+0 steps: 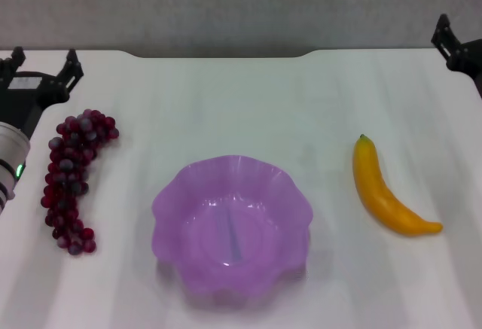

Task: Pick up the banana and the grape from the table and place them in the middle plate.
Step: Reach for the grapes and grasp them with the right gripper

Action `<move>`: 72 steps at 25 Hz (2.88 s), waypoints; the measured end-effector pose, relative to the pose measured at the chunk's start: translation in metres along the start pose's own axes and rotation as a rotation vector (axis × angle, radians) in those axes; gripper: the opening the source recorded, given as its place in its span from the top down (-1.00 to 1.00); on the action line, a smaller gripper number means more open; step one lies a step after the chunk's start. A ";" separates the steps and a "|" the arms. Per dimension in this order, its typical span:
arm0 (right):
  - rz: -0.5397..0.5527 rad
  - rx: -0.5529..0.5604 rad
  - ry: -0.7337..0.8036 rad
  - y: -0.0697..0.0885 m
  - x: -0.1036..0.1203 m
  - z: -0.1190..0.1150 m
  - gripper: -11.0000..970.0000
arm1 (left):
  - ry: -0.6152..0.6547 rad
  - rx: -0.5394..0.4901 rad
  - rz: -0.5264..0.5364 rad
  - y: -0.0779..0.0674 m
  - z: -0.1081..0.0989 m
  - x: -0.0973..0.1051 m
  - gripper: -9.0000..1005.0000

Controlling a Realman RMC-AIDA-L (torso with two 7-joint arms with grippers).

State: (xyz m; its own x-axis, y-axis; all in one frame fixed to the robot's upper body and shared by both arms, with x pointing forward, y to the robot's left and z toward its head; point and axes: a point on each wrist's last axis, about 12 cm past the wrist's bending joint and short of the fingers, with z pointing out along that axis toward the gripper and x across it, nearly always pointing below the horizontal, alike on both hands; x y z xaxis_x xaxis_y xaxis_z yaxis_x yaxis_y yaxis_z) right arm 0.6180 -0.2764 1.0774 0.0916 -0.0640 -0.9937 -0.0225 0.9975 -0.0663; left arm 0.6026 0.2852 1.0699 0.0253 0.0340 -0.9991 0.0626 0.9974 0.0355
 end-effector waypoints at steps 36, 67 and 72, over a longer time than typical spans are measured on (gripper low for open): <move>0.124 0.149 -0.051 -0.026 0.017 -0.050 -0.84 | 0.024 0.102 0.073 -0.025 0.014 -0.012 -0.77; 0.129 0.102 -0.008 -0.017 0.021 -0.048 -0.84 | 0.589 0.065 0.179 -0.001 0.027 -0.006 -0.77; 0.131 0.102 -0.008 -0.017 0.022 -0.048 -0.84 | 0.655 0.044 0.177 0.006 0.023 0.011 -0.75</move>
State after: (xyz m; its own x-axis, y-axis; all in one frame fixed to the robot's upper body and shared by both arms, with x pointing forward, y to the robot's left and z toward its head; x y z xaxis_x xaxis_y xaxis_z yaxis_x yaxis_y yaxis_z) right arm 0.5728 -0.2956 1.0528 0.1026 0.0665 -0.9925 0.0661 0.9951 0.0735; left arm 0.6258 0.2899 1.0595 -0.5702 0.2416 -0.7852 0.1538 0.9703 0.1869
